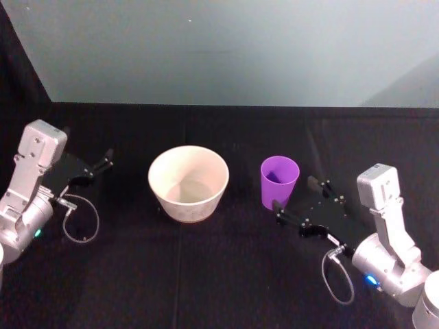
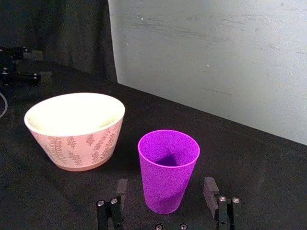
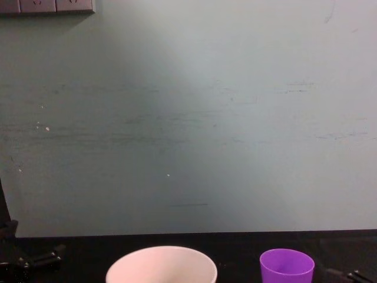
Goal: Pick up the cup and pour the mung beans from the cup into the bowl.
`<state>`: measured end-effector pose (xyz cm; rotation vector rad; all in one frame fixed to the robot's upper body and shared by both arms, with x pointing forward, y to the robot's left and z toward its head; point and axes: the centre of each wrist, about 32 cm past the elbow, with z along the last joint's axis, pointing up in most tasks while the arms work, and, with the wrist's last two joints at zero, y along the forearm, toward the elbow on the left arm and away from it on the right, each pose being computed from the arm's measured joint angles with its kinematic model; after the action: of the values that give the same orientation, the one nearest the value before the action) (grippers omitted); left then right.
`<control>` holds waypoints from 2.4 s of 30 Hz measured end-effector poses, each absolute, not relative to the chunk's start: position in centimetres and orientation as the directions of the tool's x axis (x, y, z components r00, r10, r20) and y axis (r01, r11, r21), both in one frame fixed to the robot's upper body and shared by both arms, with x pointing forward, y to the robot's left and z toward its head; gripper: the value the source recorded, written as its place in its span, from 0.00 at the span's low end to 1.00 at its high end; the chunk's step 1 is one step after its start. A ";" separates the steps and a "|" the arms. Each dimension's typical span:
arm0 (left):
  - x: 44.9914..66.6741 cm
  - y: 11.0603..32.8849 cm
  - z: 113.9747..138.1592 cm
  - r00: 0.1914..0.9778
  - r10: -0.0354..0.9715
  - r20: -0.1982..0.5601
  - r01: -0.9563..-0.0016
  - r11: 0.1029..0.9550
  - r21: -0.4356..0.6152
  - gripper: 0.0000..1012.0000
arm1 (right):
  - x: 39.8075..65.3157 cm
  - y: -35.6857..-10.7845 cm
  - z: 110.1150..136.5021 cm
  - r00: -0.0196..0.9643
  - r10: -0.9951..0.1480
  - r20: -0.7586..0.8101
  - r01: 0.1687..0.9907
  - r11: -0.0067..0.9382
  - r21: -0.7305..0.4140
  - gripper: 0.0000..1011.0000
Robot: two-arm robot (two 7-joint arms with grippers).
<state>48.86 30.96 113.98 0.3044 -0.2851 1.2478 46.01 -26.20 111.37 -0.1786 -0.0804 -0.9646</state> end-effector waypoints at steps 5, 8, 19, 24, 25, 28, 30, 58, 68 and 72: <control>48.9 31.0 114.0 0.292 0.880 0.374 -0.955 0.287 0.070 0.99 | 46.5 -25.7 111.2 0.572 -0.810 0.129 0.820 0.562 -0.110 0.99; 48.9 31.0 114.0 0.292 0.880 0.374 -0.955 0.287 0.070 0.99 | 46.8 -25.5 111.0 0.571 -0.813 0.117 0.821 0.561 -0.107 0.99; 48.9 31.0 114.0 0.292 0.880 0.374 -0.955 0.287 0.070 0.99 | 48.1 -24.5 110.7 0.554 -0.828 0.083 0.832 0.547 -0.096 0.99; 48.9 31.0 114.0 0.292 0.880 0.374 -0.955 0.287 0.070 0.99 | 48.5 -24.1 110.5 0.559 -0.826 0.068 0.828 0.553 -0.095 0.99; 48.9 31.0 114.0 0.292 0.880 0.374 -0.955 0.287 0.070 0.99 | 48.6 -24.0 110.5 0.561 -0.826 0.065 0.827 0.554 -0.096 0.99; 48.9 31.0 114.0 0.292 0.880 0.374 -0.955 0.287 0.070 0.99 | 48.8 -23.8 110.4 0.563 -0.824 0.061 0.825 0.556 -0.096 0.99; 48.9 31.0 114.0 0.292 0.880 0.374 -0.955 0.287 0.070 0.99 | 48.9 -23.7 110.4 0.564 -0.823 0.061 0.824 0.558 -0.097 0.99; 48.9 31.0 114.0 0.292 0.880 0.374 -0.955 0.287 0.070 0.99 | 49.1 -23.3 110.6 0.563 -0.825 0.058 0.826 0.559 -0.065 0.72; 48.9 31.0 114.0 0.292 0.880 0.374 -0.955 0.287 0.070 0.99 | 48.8 -23.4 114.3 0.572 -0.817 0.077 0.819 0.573 -0.008 0.72; 48.9 31.0 114.0 0.292 0.880 0.374 -0.955 0.287 0.070 0.99 | 48.8 -23.3 116.1 0.582 -0.810 0.077 0.812 0.584 0.002 0.72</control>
<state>48.86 30.97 113.98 0.3044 -0.2851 1.2480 48.79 -23.28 116.12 -0.0345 -0.0727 -0.9470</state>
